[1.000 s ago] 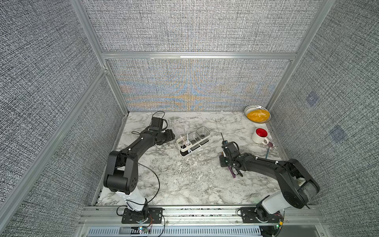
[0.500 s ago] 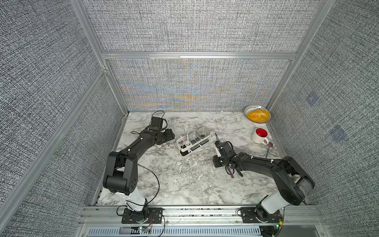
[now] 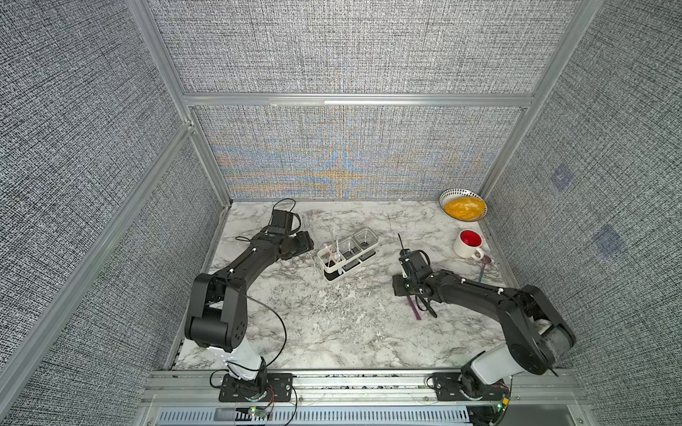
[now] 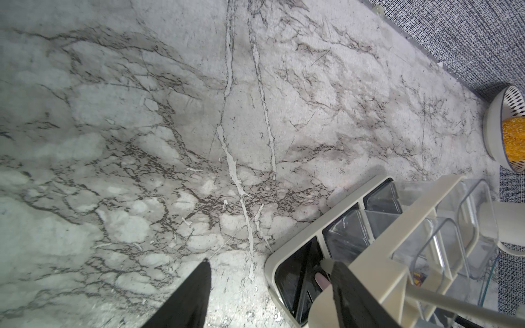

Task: Place the toothbrush into the toothbrush holder
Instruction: Pick up the toothbrush from the center of the board.

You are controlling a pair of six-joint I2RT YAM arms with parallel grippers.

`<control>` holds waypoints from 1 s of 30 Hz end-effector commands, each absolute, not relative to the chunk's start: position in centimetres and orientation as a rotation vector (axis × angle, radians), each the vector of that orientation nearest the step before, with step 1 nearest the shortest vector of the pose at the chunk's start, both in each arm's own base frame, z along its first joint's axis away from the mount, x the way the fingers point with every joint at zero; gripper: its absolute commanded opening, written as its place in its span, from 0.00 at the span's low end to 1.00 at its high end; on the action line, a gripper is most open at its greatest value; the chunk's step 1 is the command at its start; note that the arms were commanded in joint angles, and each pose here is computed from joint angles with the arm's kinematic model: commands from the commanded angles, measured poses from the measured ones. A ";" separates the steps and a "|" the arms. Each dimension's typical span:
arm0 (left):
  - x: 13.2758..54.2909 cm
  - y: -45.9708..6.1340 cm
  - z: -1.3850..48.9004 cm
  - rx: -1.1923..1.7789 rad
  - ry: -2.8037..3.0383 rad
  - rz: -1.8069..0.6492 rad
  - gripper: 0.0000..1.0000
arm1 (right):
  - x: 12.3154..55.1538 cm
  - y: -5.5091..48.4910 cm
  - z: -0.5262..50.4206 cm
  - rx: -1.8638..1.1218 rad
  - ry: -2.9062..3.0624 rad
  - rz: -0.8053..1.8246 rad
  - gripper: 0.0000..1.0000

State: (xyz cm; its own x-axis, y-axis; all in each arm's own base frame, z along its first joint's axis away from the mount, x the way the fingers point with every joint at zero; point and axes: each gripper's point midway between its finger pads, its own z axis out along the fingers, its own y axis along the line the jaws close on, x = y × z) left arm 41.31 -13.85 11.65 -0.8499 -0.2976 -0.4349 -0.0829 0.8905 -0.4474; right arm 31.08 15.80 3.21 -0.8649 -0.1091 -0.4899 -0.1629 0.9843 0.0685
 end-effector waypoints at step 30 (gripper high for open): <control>41.0 -13.7 11.6 -0.265 2.549 -0.558 0.70 | 30.1 19.7 1.3 -0.256 2.655 0.199 0.09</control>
State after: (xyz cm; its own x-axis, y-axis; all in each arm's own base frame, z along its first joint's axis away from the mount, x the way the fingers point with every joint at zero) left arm 40.98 -13.72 11.47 -0.8517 -0.2948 -0.4331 -0.0841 0.8929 -0.4423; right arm 31.77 20.24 1.97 -0.8389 -0.1496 -0.5233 -0.2297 0.9690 0.0913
